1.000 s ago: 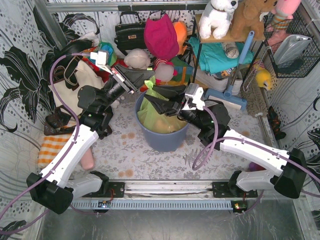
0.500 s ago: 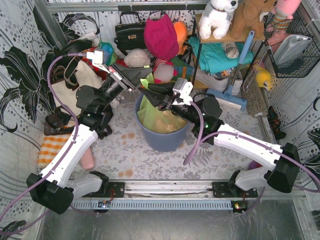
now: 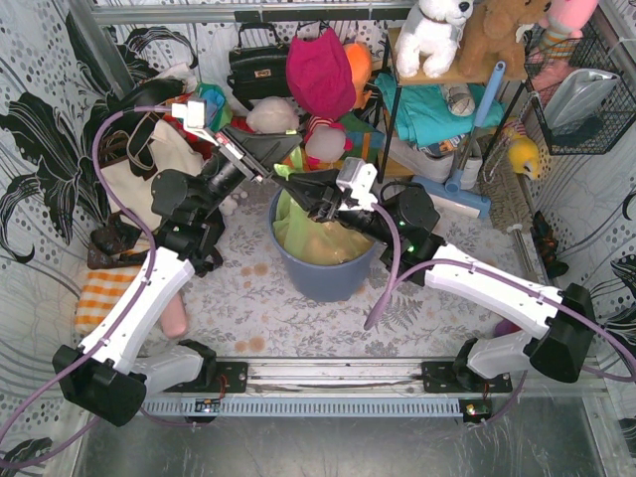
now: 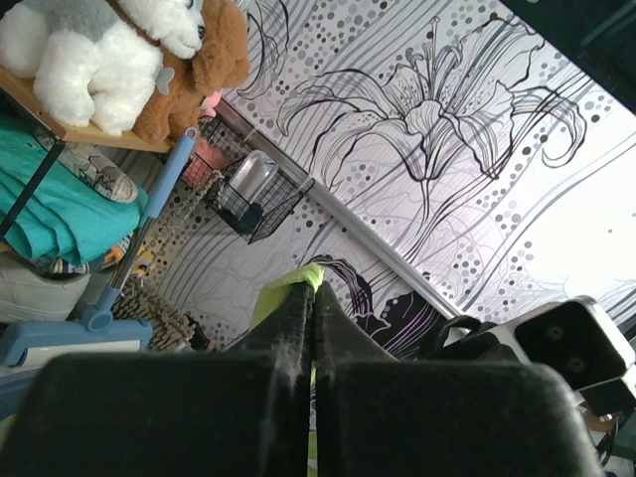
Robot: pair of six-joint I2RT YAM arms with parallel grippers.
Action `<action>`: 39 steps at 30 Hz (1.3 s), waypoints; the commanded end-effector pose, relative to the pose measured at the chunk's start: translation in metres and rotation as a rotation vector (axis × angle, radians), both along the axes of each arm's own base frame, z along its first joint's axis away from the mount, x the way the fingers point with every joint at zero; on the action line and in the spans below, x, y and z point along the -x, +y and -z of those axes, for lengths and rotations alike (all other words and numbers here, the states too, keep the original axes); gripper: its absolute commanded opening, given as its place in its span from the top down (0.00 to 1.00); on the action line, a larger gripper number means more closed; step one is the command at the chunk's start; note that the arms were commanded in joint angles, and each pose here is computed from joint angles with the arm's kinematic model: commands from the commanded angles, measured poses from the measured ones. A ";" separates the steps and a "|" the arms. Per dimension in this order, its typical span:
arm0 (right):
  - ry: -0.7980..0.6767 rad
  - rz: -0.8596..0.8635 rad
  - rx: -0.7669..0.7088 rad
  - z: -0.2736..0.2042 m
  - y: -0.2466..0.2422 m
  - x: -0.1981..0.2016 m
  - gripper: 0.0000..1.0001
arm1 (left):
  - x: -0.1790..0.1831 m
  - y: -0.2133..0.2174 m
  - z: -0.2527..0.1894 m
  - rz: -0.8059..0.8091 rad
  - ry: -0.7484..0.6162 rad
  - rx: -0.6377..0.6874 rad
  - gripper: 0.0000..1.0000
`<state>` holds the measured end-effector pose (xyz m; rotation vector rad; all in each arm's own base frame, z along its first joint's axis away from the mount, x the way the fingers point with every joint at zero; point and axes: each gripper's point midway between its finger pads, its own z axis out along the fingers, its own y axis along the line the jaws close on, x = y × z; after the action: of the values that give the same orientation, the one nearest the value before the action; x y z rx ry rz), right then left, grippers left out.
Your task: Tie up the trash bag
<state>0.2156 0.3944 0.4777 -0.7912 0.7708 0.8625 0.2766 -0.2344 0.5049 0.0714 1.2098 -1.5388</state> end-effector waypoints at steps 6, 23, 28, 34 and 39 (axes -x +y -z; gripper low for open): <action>-0.044 -0.143 0.048 -0.023 -0.028 0.052 1.00 | -0.024 0.011 0.008 -0.132 -0.009 -0.071 1.00; 0.148 -0.774 0.478 0.079 -0.051 0.169 1.00 | -0.106 0.009 0.040 -0.240 0.079 -0.224 1.00; 0.235 -0.890 0.506 0.107 -0.052 0.182 1.00 | -0.134 -0.002 0.074 -0.211 0.158 -0.268 1.00; 0.180 -0.488 0.418 0.100 -0.049 0.127 0.85 | -0.127 -0.011 0.089 -0.124 0.178 -0.253 1.00; 0.080 -0.130 0.266 0.081 -0.065 0.073 0.55 | -0.114 -0.009 0.100 -0.110 0.204 -0.266 1.00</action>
<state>0.0954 0.3425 0.3581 -1.2975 1.0058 1.2081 0.4099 -0.2482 0.3845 -0.0270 1.6220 -1.2814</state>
